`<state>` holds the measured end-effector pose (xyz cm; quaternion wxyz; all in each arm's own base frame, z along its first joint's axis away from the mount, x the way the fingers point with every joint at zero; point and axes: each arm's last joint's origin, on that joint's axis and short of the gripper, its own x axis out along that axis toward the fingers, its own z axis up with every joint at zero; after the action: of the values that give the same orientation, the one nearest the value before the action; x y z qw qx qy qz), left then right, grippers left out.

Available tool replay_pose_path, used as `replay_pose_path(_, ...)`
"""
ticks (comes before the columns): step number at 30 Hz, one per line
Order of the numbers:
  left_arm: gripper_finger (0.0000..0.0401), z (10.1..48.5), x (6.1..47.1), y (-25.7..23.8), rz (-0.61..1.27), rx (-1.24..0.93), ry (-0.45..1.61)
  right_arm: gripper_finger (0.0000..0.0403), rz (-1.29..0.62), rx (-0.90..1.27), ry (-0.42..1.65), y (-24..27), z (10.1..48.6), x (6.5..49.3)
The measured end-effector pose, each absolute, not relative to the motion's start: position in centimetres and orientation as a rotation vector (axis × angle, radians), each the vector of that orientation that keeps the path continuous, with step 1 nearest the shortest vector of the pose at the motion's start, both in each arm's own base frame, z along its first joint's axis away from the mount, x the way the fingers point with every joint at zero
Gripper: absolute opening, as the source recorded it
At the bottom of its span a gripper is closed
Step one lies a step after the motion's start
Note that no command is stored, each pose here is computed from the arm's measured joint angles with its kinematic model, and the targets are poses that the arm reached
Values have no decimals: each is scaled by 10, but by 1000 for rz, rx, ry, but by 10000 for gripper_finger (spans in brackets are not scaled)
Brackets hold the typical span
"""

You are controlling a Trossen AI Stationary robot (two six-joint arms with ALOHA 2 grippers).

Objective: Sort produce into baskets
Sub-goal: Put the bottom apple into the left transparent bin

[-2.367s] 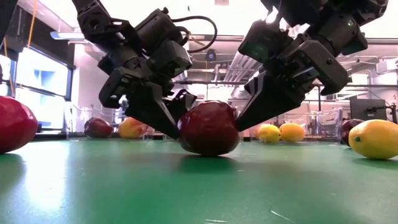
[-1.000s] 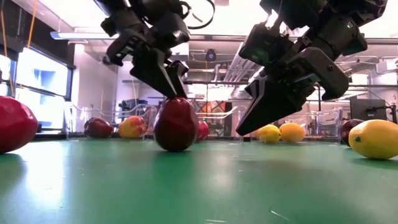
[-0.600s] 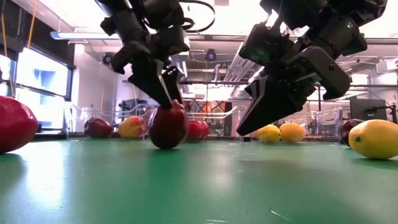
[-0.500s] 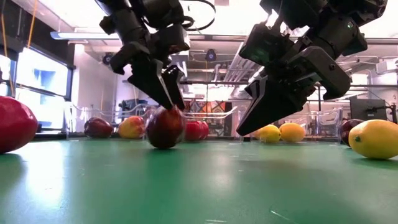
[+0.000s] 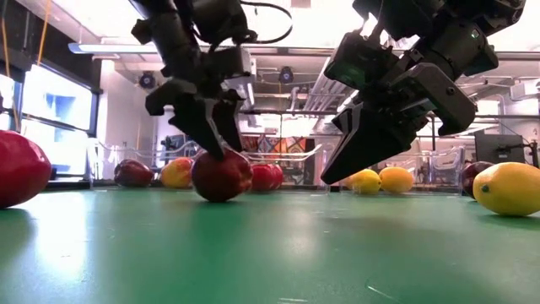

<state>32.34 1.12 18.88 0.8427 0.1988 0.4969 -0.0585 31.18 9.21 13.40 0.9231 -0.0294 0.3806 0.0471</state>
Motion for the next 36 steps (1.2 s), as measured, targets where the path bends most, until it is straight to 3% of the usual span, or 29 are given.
replay_pose_path(11,207,200,318,21,-62,390,1039,0,98,-60,781,92,134,312)
replay_pose_path(19,129,222,303,43,125,331,1025,0,101,-69,781,92,134,312)
replay_pose_path(28,32,191,295,58,121,227,1028,0,66,-106,770,91,134,312)
replay_pose_path(36,10,170,285,56,128,196,1032,0,56,-111,759,86,135,314)
